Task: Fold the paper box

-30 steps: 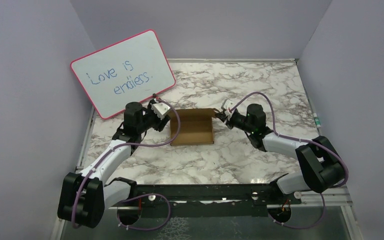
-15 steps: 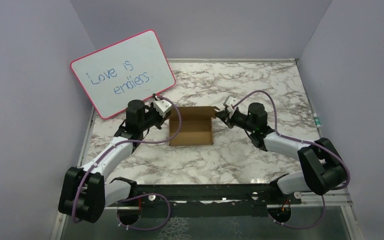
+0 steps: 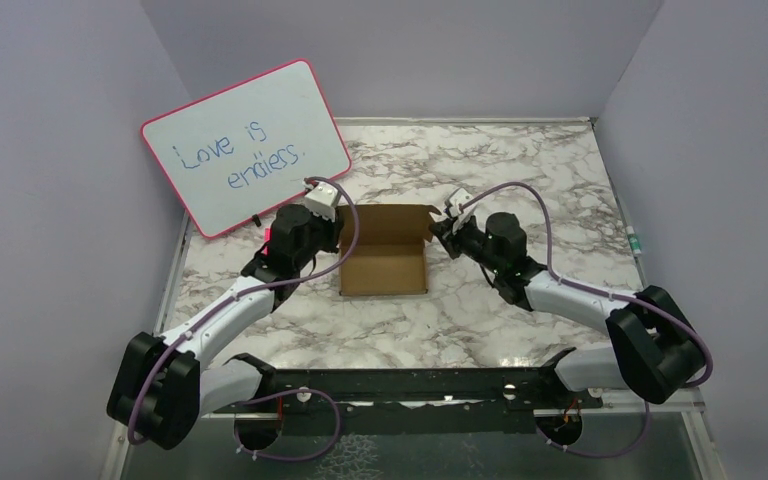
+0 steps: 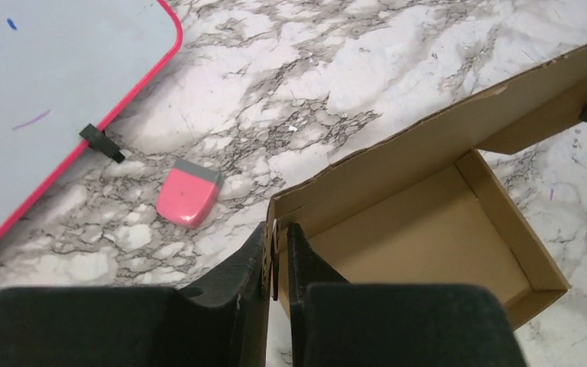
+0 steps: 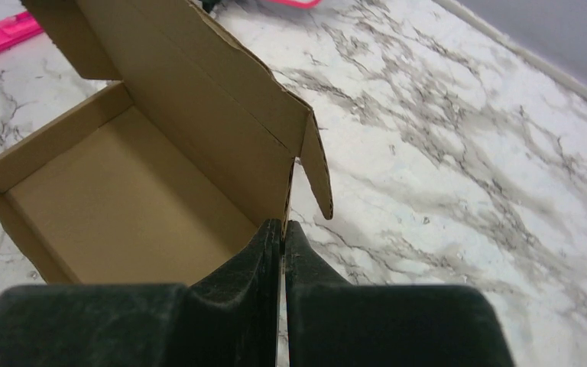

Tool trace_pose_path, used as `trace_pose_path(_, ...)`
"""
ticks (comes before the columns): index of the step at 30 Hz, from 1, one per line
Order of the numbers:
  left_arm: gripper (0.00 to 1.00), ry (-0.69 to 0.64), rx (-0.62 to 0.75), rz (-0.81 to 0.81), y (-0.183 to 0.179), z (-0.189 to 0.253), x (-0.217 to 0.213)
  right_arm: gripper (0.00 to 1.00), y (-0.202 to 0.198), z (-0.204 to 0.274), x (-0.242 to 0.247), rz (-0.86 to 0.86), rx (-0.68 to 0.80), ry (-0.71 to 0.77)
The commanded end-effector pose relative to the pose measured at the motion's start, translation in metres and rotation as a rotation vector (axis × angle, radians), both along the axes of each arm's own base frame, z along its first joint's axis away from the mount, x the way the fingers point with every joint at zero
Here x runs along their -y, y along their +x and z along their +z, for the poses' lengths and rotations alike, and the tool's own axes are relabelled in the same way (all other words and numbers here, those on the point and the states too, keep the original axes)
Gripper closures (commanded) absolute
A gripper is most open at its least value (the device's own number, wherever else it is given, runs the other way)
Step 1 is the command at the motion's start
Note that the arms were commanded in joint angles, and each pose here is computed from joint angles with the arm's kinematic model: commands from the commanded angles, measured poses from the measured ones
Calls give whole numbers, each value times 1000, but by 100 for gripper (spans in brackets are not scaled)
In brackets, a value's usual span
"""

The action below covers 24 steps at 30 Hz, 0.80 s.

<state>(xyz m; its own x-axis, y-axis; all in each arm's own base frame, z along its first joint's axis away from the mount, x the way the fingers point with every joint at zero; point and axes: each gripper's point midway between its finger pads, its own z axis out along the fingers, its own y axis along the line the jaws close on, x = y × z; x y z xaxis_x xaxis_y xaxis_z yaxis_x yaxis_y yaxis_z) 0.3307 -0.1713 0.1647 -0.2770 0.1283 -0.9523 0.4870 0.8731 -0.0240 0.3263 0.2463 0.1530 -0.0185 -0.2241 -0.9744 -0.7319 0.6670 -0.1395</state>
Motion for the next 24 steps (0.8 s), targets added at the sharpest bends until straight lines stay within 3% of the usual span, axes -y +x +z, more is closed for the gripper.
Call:
trace_pose_path(1,87,-192,-19,147,10,22,10,91,4,10,2,-138,-48,72)
trace_pose_path(10,84,-295,-83,211,4,7,26,89,-1,-12,-6,-283,-223,164)
trace_pose_path(24,78,-415,-136,312,-6,-9,40,88,-12,-20,-12,-492,-225,167)
